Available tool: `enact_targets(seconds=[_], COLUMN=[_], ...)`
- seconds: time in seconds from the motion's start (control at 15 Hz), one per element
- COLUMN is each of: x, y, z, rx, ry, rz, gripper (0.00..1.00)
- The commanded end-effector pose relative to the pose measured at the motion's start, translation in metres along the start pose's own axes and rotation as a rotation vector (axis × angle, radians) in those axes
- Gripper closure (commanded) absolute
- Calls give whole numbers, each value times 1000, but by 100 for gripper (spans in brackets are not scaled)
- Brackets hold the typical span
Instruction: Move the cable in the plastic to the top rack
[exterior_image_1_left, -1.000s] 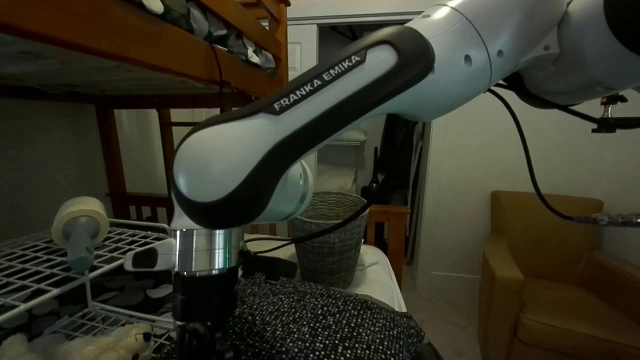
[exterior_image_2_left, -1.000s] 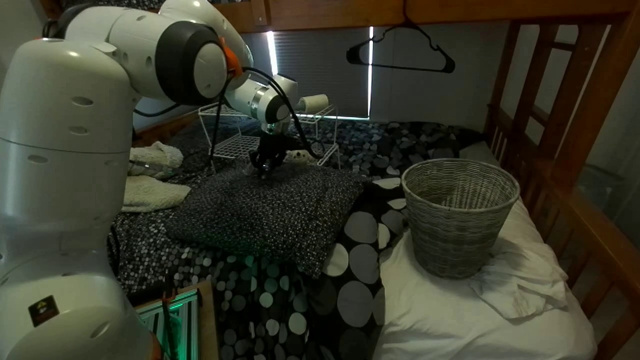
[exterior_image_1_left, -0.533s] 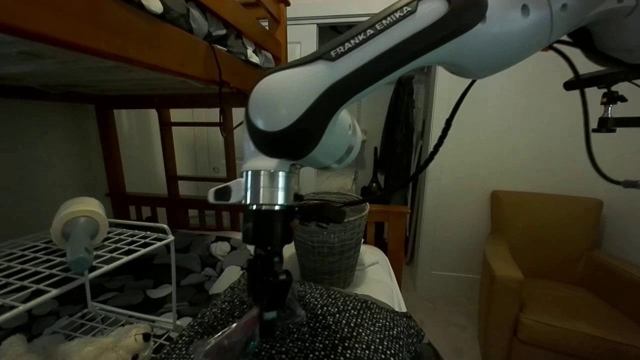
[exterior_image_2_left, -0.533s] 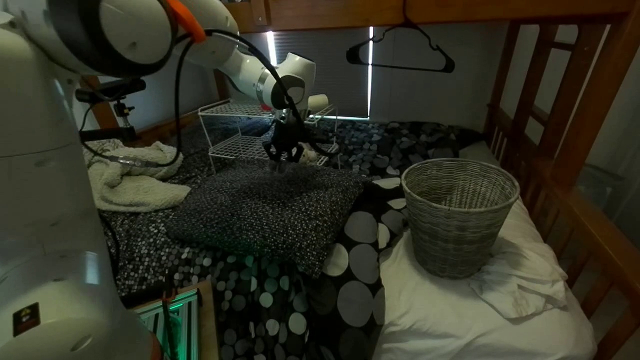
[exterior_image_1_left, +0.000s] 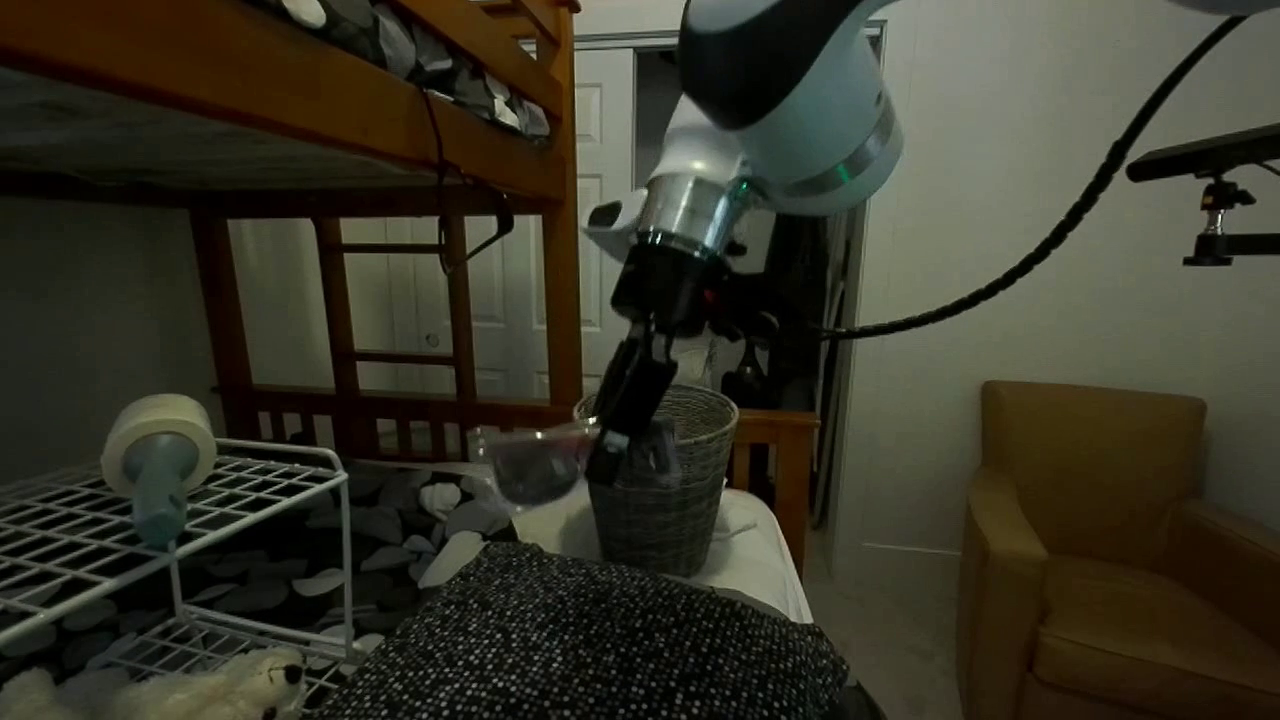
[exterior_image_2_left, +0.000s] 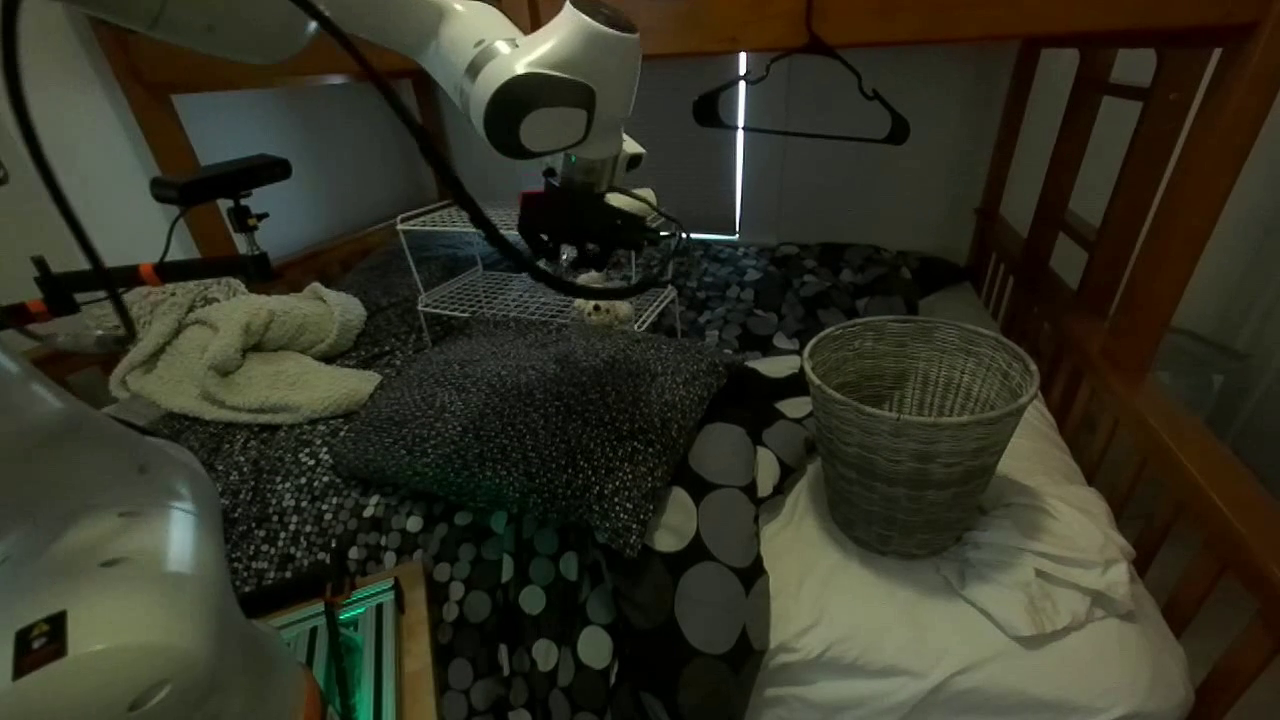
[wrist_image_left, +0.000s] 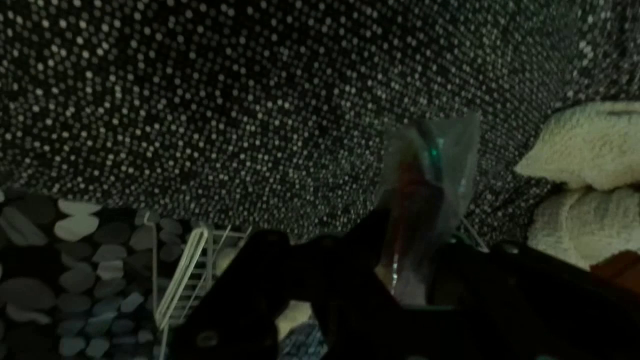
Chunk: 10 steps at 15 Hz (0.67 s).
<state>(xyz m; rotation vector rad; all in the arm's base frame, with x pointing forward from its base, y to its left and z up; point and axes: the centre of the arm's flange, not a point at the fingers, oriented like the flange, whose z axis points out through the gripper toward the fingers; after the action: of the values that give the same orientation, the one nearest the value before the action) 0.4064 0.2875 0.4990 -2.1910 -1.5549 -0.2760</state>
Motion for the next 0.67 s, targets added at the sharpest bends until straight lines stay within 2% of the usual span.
enact_targets(seconds=[0.0, 0.07, 0.2, 0.33, 0.4, 0.53, 0.6], x=[15, 11, 19, 20, 19, 55, 81], y=[-31, -18, -29, -29, -28, -10, -6], z=[-33, -33, -44, -42, -40, -1, 19], rx=[-64, -37, -62, -59, -58, -27, -11], ry=[187, 109, 165, 167, 167, 181, 185], rz=[46, 25, 29, 33, 37, 15, -36], gripper=[97, 87, 87, 87, 97, 97, 97])
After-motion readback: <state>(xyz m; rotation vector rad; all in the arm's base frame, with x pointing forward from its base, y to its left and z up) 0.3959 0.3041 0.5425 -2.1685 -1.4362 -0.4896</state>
